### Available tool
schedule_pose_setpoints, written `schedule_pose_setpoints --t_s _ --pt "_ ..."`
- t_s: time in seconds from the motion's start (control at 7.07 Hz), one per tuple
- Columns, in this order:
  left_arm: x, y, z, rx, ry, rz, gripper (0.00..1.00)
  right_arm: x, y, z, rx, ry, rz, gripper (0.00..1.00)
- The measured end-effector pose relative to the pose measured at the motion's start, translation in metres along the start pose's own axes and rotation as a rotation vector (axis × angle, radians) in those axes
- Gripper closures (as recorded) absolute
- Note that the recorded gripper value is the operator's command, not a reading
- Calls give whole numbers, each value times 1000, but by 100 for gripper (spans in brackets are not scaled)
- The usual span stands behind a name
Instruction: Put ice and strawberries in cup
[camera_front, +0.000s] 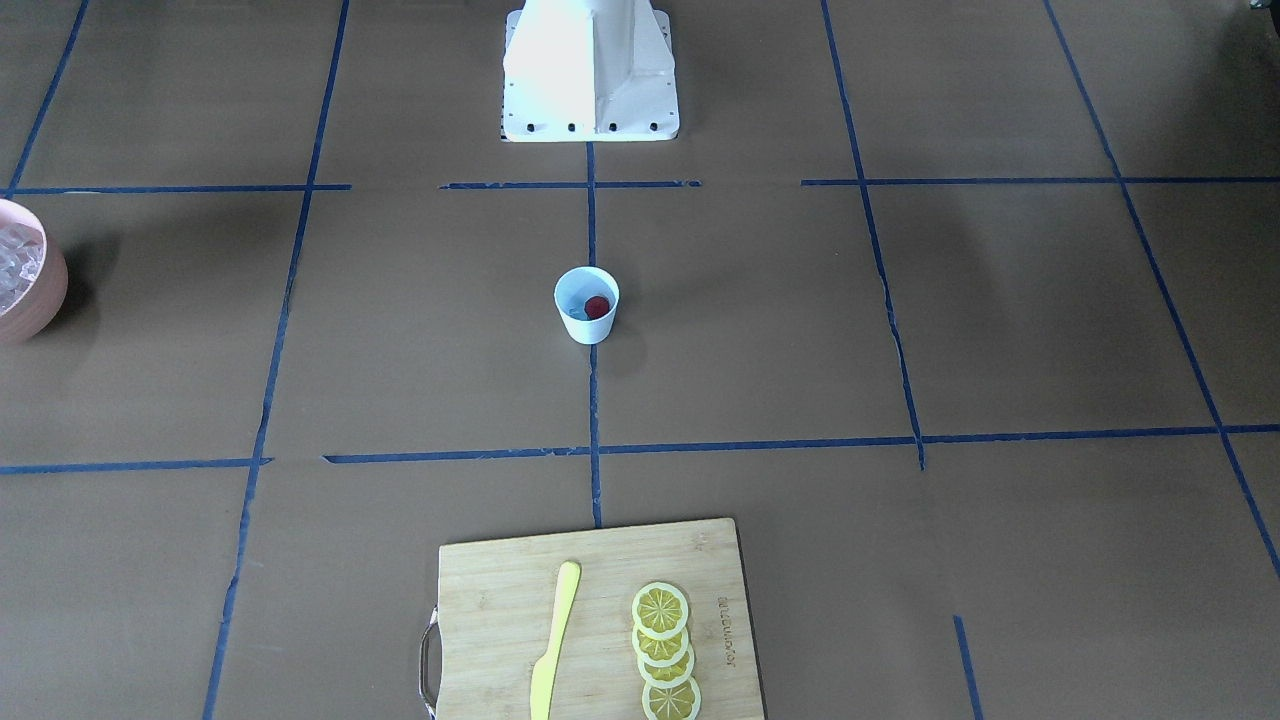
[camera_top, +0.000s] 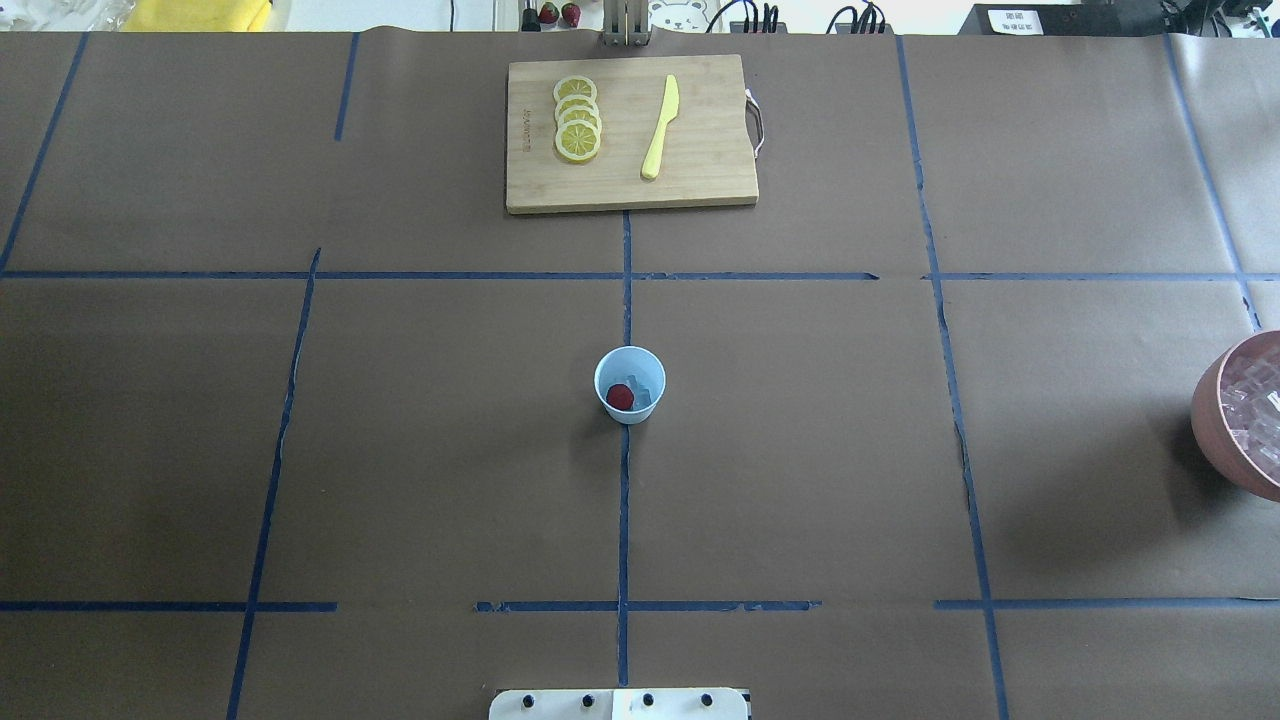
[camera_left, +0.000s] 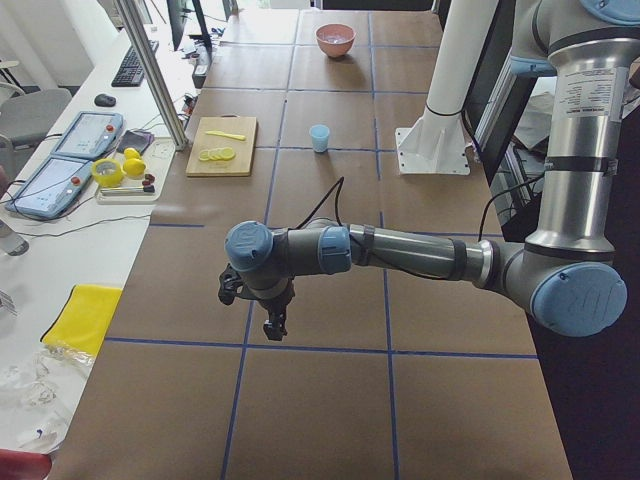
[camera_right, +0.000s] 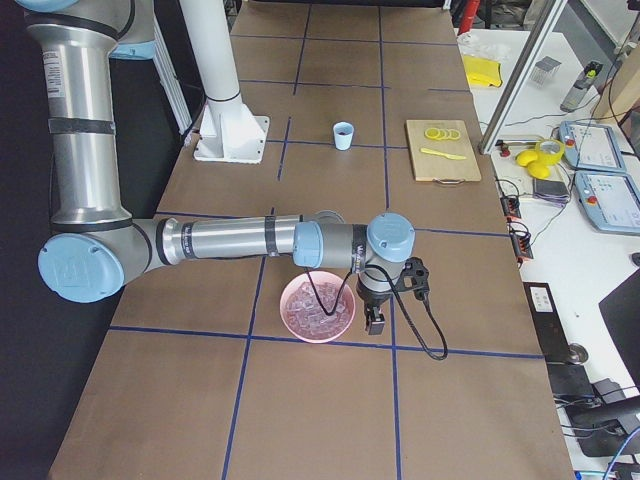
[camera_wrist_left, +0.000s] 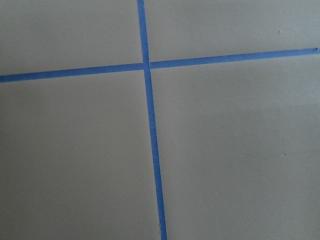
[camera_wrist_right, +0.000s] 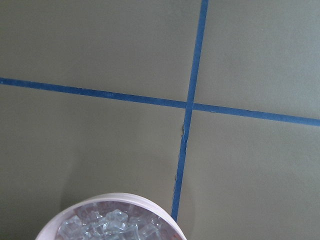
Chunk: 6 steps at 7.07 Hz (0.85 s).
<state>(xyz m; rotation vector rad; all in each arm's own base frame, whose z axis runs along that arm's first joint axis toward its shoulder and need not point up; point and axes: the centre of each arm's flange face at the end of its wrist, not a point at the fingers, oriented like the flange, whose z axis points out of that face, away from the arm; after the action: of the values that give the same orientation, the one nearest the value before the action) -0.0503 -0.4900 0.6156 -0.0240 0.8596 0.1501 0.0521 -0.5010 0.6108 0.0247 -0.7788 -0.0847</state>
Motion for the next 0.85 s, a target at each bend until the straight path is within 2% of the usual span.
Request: schedule_pose_setpoints --t_s 0.28,0.85 --pt "-1 -1 1 6 -5 7 0 -4 5 -3 11 -3 54 1" --pt "5 -6 -2 9 -17 22 0 -23 10 -14 34 -11 37 1"
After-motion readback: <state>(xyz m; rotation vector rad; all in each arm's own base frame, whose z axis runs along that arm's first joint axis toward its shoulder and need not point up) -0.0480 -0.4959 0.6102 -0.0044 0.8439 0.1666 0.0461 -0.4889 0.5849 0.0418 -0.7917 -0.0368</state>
